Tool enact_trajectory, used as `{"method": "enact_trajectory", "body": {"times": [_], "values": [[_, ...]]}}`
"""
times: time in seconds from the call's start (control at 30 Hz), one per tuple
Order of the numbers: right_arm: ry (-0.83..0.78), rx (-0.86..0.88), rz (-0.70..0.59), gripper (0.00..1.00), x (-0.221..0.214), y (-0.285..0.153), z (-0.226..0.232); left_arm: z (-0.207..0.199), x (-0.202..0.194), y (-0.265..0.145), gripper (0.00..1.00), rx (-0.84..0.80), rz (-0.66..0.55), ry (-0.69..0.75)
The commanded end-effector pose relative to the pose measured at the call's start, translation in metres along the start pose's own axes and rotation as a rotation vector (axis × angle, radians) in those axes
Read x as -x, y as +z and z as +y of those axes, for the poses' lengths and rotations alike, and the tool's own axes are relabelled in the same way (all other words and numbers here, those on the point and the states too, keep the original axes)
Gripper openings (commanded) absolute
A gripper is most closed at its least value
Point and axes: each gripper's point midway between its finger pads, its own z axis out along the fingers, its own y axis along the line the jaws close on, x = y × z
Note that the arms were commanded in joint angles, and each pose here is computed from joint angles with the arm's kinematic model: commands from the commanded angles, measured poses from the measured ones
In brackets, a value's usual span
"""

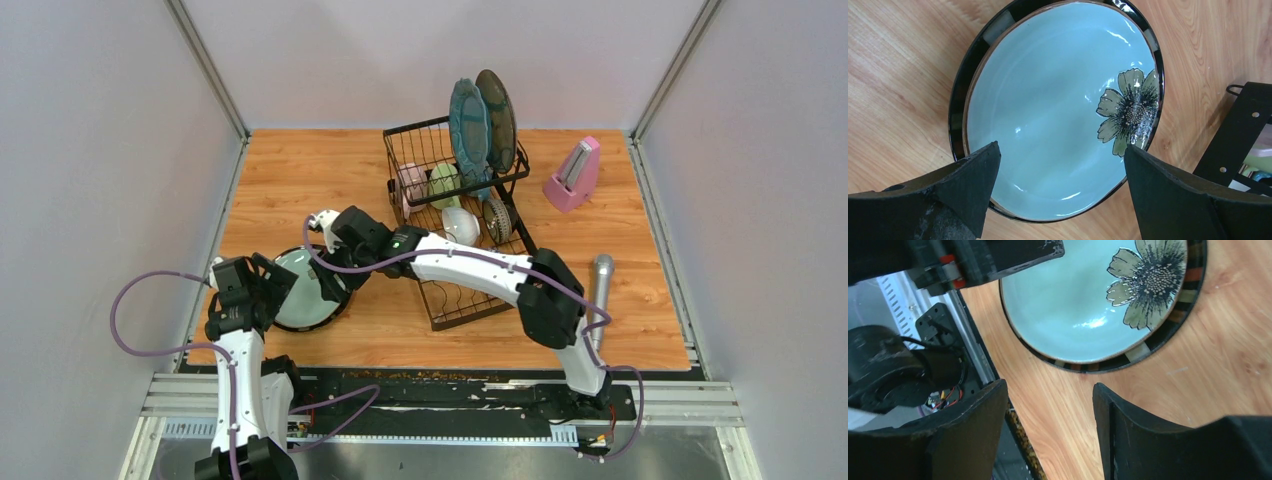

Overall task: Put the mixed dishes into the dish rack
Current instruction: Pick up the plate at the center of the board.

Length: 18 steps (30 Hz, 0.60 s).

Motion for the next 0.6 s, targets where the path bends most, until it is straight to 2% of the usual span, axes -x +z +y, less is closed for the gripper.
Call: {"method": "enact_trajectory", "body": {"times": [0.0,0.17,0.33,0.57], "values": [[0.060,0.035,0.000,0.63,0.017,0.020,0.004,0.002,0.009,0.001,1.00,0.005,-0.049,-0.037],[0.145,-0.004,0.015,0.62,0.019,0.046,-0.022,0.000,0.015,0.007,0.95,-0.018,-0.085,-0.022],[0.200,-0.050,0.018,0.62,0.019,0.058,-0.047,-0.004,0.010,0.016,0.90,-0.054,-0.069,-0.021],[0.248,-0.017,0.053,0.61,0.010,0.075,-0.061,0.000,0.004,0.027,0.83,-0.063,-0.053,-0.009]]}}
